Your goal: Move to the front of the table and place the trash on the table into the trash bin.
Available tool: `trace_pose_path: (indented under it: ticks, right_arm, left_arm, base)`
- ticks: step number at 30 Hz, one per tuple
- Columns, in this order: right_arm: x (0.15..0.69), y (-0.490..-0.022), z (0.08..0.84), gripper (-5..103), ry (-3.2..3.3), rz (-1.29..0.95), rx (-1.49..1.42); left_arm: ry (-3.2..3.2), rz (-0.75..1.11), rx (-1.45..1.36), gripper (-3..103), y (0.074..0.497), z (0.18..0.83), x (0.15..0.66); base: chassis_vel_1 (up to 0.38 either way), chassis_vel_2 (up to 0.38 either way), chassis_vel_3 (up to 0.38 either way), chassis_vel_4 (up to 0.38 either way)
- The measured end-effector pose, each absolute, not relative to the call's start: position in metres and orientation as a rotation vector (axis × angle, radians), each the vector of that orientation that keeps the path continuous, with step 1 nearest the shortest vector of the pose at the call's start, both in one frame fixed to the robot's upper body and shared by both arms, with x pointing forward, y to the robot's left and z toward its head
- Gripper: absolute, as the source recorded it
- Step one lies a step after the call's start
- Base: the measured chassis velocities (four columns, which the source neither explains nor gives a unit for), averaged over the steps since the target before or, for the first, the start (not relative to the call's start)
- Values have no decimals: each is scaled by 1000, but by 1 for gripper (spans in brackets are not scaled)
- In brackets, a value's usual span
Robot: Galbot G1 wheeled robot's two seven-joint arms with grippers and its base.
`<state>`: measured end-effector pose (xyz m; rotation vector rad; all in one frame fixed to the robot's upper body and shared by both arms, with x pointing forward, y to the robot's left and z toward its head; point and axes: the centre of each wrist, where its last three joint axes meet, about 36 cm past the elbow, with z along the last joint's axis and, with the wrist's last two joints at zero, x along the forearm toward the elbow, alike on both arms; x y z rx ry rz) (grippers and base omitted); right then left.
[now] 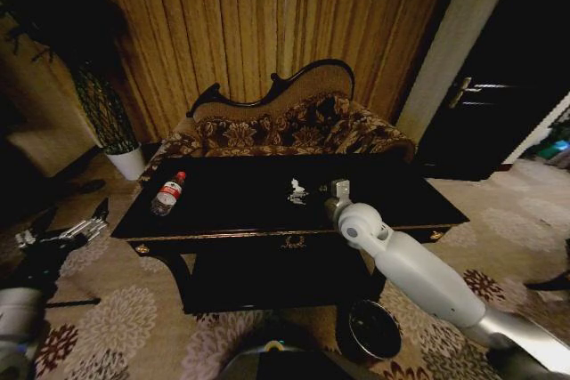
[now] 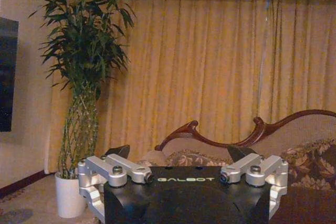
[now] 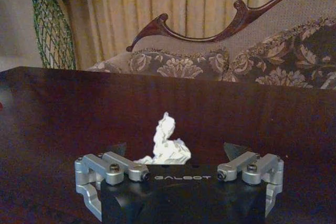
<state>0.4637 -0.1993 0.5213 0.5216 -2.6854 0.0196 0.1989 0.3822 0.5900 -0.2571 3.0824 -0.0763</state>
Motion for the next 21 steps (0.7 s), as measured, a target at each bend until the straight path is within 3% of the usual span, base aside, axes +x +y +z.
trace_pose_path:
  ticks: [9, 14, 15, 18, 20, 21]
  right_arm:
    - [462, -199, 515, 101, -2681, 32, 511]
    - [463, -201, 514, 79, -2685, 42, 501]
    - [463, -201, 514, 79, -2685, 42, 501]
    - [463, -202, 514, 63, -2687, 44, 498]
    - [463, -202, 513, 63, -2687, 45, 497]
    - [462, -202, 512, 53, -2687, 46, 494]
  left_arm:
    - [3081, -80, -246, 100, 382, 590, 199]
    - [3079, -80, -242, 100, 382, 590, 200]
    - [3079, -80, -242, 100, 382, 590, 200]
    - [3079, -82, -238, 100, 382, 590, 200]
    - [3079, -82, -238, 100, 382, 590, 200]
    - [3078, -83, -237, 100, 381, 590, 200]
  base:
    - [0, 0, 0, 0]
    - [0, 0, 0, 0]
    - [0, 0, 0, 0]
    - [0, 0, 0, 0]
    - [0, 0, 0, 0]
    - [0, 0, 0, 0]
